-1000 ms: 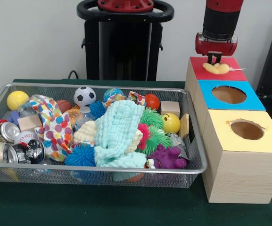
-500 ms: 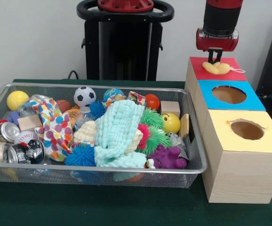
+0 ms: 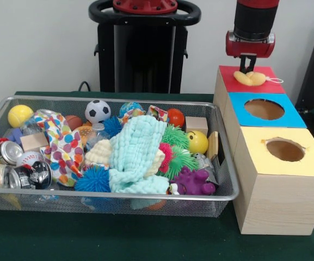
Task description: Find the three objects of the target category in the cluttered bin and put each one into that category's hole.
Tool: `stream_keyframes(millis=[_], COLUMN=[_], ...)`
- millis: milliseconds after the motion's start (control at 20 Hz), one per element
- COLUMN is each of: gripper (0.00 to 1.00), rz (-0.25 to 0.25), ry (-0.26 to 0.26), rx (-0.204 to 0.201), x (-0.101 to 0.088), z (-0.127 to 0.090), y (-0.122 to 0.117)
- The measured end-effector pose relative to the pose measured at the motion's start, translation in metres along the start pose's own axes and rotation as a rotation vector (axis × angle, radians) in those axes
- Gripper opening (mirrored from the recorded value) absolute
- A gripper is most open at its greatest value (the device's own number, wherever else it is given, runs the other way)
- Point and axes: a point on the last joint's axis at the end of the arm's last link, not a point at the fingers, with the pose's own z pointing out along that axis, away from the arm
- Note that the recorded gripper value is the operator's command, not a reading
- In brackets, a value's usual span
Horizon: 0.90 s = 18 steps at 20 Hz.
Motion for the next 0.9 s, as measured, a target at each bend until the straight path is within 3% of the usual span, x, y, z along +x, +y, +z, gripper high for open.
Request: stream_keyframes(millis=[900], gripper=[0.00], rz=[0.006], ry=[0.025], rx=[-0.007], x=[-0.001], z=[-0.013], y=[-0.001])
